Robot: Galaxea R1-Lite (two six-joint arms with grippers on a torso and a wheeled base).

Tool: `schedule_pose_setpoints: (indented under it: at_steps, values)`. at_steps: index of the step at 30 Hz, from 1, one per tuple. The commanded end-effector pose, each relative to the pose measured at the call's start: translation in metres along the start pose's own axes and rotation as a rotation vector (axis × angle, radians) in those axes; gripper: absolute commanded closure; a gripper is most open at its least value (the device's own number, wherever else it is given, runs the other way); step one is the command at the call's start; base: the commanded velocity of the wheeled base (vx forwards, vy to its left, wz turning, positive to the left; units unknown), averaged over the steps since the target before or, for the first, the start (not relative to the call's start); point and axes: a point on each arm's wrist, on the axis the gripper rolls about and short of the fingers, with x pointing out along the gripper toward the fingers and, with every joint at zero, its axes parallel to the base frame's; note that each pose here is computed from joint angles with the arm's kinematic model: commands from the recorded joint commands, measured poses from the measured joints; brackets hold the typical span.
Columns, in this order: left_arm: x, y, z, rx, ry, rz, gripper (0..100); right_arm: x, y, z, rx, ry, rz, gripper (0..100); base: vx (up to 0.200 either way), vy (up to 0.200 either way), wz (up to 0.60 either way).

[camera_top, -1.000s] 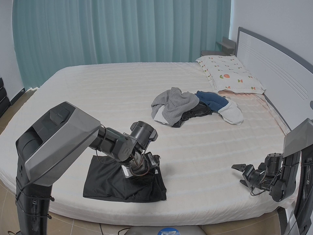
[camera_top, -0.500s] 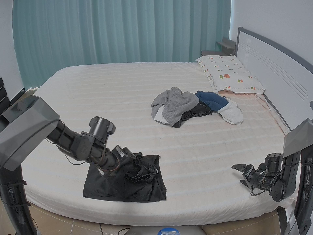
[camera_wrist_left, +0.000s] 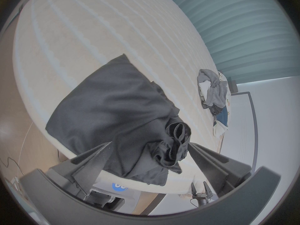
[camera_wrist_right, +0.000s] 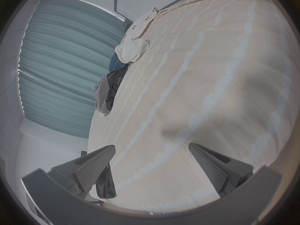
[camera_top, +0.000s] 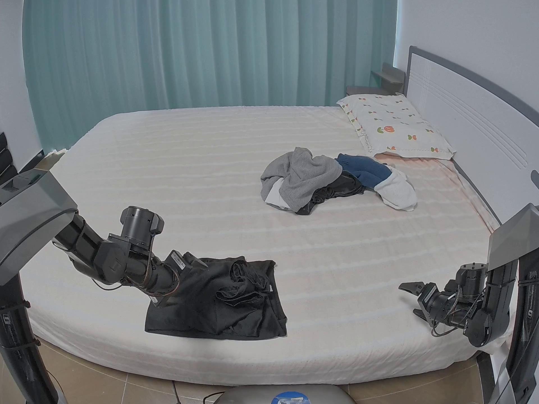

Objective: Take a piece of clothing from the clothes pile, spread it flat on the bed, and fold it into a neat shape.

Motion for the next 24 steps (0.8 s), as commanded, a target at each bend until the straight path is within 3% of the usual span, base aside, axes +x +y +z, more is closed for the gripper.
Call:
schedule_pose_setpoints:
  at_steps: [1,14,24]
  values:
    - [0.007,-0.002,-0.001,0.012,-0.021,0.007,0,0.000,0.001,0.000,-0.003,-0.003,0.008,0,0.000,0.000,0.00]
    - [0.014,-0.007,-0.002,0.015,-0.065,0.037,0,0.000,0.001,0.000,-0.006,-0.002,0.007,0,0.000,0.000,0.00]
    - [0.009,-0.002,0.013,-0.032,-0.091,0.020,0,0.001,0.004,0.000,-0.016,-0.012,0.013,0,0.000,0.200,0.00]
